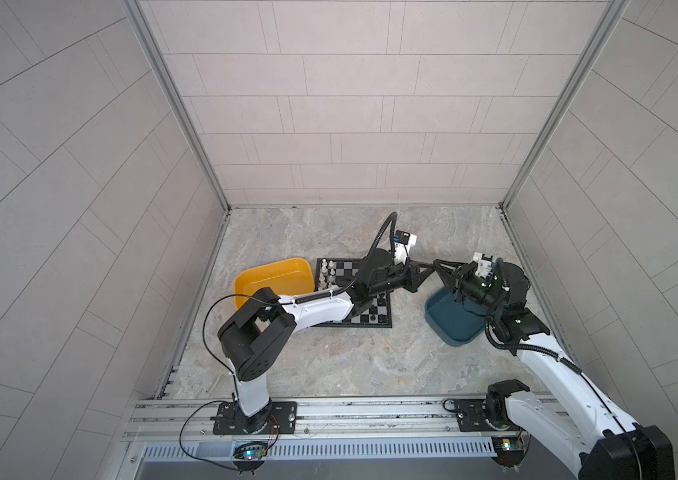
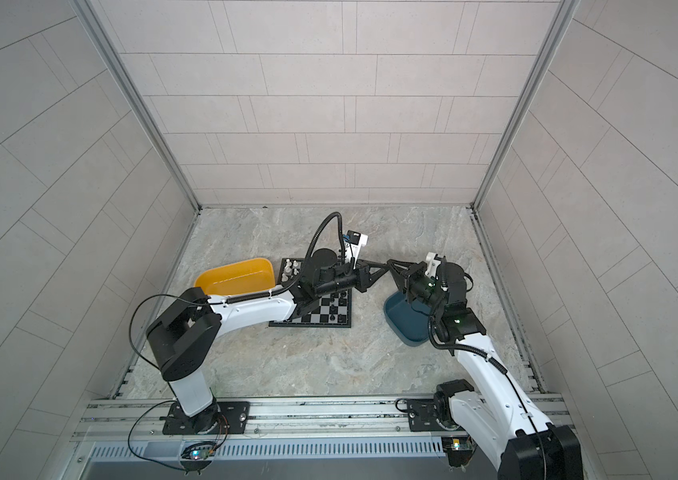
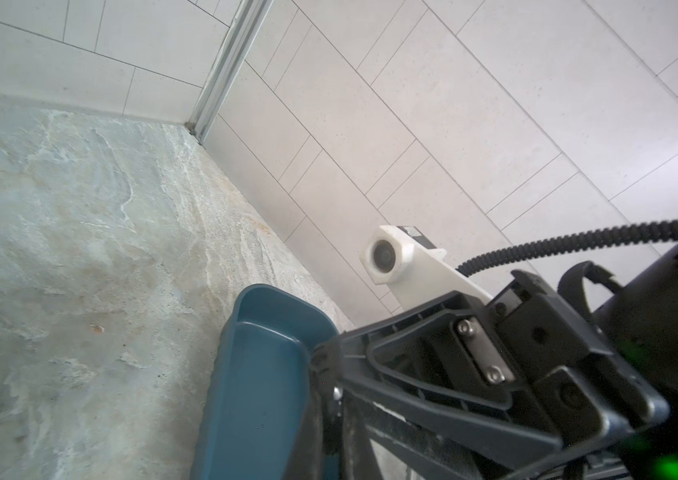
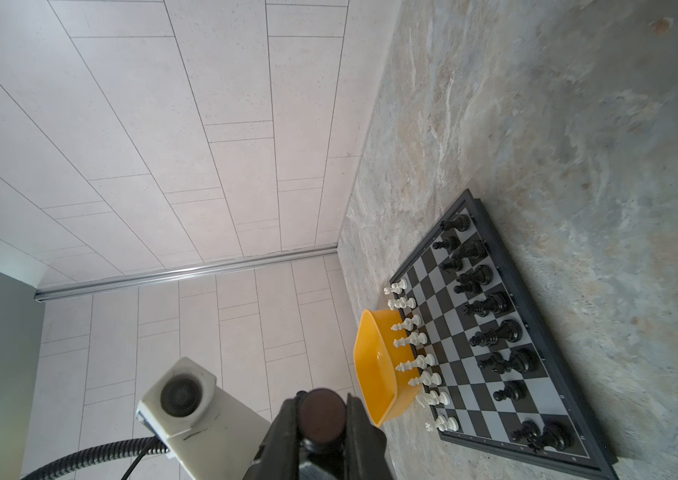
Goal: Set up the chess pieces on the board
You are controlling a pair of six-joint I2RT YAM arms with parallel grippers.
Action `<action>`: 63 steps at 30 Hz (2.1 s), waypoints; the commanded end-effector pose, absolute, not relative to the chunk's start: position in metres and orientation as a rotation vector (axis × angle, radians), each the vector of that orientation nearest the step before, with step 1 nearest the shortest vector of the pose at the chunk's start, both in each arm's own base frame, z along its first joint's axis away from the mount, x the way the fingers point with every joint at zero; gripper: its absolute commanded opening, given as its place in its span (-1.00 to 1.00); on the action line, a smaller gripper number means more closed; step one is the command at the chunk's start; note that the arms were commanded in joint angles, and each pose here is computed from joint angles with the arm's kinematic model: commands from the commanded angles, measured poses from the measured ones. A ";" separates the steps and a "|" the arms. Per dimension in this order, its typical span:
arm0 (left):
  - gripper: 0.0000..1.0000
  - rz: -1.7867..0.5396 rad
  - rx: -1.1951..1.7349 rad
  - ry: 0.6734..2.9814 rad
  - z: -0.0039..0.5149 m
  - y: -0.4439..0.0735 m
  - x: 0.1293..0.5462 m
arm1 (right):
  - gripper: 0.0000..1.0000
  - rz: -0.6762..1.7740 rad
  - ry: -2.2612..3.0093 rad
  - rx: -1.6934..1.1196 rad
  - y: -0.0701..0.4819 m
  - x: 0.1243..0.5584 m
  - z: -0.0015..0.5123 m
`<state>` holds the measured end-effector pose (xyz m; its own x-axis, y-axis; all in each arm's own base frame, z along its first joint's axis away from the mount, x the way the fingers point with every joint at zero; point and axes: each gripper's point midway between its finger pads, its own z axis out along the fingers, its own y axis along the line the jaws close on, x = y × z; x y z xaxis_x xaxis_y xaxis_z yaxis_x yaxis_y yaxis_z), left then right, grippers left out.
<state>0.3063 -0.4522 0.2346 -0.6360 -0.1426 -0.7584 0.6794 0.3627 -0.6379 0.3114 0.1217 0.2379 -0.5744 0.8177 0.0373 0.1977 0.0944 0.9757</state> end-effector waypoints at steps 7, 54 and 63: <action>-1.00 -1.277 0.334 2.168 0.234 -0.374 0.293 | 0.38 1.253 2.018 0.628 0.120 0.289 0.251; -1.00 -0.073 1.127 2.995 0.059 -0.336 0.272 | 0.99 0.430 2.328 0.161 0.069 0.252 0.202; -1.00 -0.024 1.094 2.989 0.052 -0.335 0.280 | 0.99 0.446 2.330 0.165 0.070 0.248 0.199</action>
